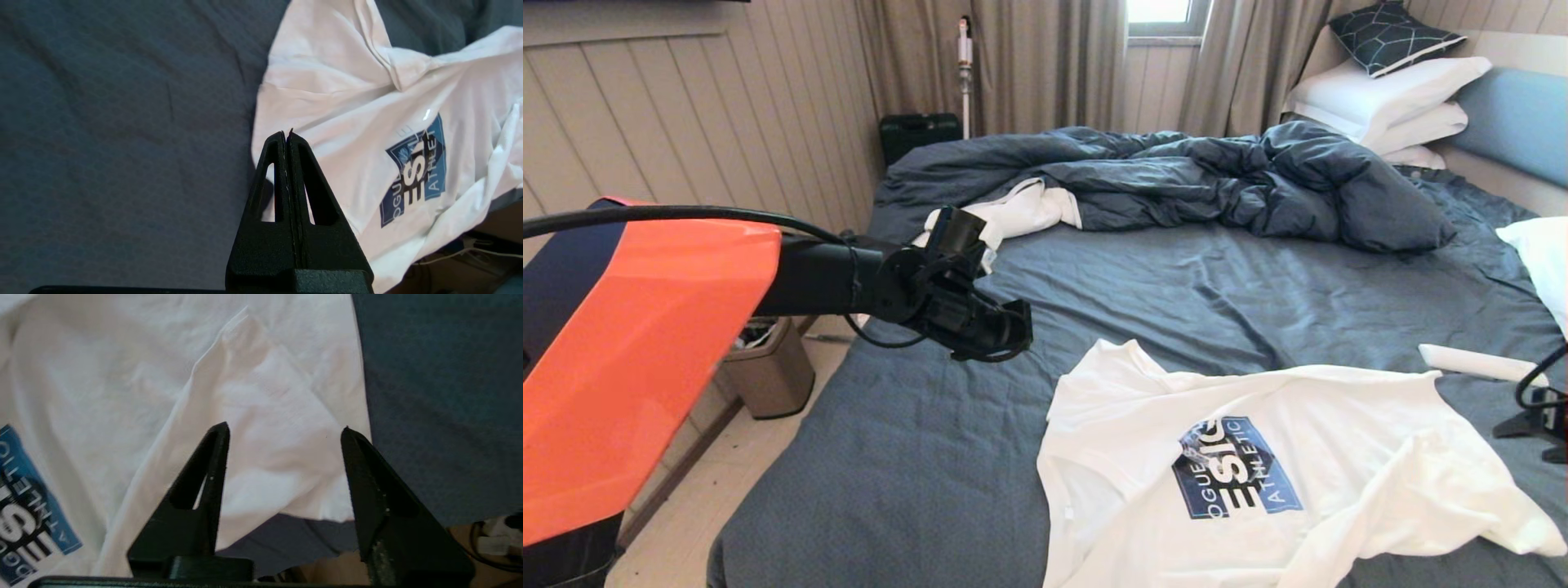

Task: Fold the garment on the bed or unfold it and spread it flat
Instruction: Unford the white T-shirt

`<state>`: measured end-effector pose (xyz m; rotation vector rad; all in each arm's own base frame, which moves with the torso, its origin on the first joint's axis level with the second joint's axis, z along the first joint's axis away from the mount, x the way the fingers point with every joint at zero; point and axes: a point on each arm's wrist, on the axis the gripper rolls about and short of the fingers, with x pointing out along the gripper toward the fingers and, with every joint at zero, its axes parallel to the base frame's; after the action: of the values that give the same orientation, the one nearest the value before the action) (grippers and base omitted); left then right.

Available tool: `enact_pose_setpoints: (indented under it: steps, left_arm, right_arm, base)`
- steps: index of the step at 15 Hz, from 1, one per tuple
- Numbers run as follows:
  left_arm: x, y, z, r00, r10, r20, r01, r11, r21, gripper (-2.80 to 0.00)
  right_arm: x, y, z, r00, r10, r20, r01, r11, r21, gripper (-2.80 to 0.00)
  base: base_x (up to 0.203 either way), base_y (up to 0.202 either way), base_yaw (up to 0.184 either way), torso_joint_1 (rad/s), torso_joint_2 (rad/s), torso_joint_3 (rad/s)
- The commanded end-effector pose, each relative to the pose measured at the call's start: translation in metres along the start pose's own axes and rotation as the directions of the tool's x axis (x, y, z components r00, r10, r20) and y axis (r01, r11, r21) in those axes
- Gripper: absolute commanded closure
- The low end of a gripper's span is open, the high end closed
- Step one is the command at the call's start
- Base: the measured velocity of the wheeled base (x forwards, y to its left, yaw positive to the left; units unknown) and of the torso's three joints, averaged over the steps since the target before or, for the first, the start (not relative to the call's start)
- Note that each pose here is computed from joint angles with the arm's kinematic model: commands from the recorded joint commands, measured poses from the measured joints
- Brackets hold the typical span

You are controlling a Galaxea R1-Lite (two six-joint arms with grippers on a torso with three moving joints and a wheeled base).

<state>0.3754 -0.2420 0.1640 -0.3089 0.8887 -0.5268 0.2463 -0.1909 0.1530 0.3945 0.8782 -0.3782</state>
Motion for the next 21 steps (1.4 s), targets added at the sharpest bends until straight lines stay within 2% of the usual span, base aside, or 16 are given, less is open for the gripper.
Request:
enact_pose_setpoints:
  steps: [1,5,7,11,14,21]
  left_arm:
    - [-0.002,-0.001,0.0,1.0,-0.003,-0.001,0.003,1.0,-0.004,0.0]
    - [-0.003,0.0,0.001,1.0,-0.003,0.003,0.003,1.0,-0.007,0.0]
    - [-0.003,-0.001,0.001,1.0,-0.004,0.004,0.004,1.0,-0.006,0.0]
    - [-0.001,0.001,0.001,1.0,-0.001,0.002,0.002,1.0,-0.008,0.0]
    - [-0.001,0.001,-0.001,1.0,0.0,-0.006,0.0,1.0,-0.008,0.0]
    - [0.002,0.002,-0.003,1.0,0.001,-0.016,-0.001,1.0,-0.012,0.0]
  right_arm:
    - [0.025,0.003,0.01,0.999,-0.011,-0.034,0.01,1.0,-0.017,-2.8]
    - [0.052,0.022,0.017,0.997,-0.035,-0.065,0.031,0.998,-0.061,-2.8]
    - [0.066,0.042,0.014,0.993,-0.079,-0.087,0.068,0.991,-0.113,-2.8]
    - [0.079,0.072,0.011,0.989,-0.114,-0.094,0.094,0.977,-0.192,-2.8]
    - [0.096,0.077,0.01,0.987,-0.155,-0.048,0.142,0.968,-0.205,-2.8]
    - [0.099,0.075,-0.002,0.983,-0.161,-0.088,0.14,0.968,-0.206,-2.8]
  base:
    - [0.0,0.0,0.0,0.0,0.0,0.0]
    - [0.0,0.0,0.0,0.0,0.0,0.0]
    - [0.0,0.0,0.0,0.0,0.0,0.0]
    - [0.0,0.0,0.0,0.0,0.0,0.0]
    - [0.0,0.0,0.0,0.0,0.0,0.0]
    - [0.0,0.0,0.0,0.0,0.0,0.0]
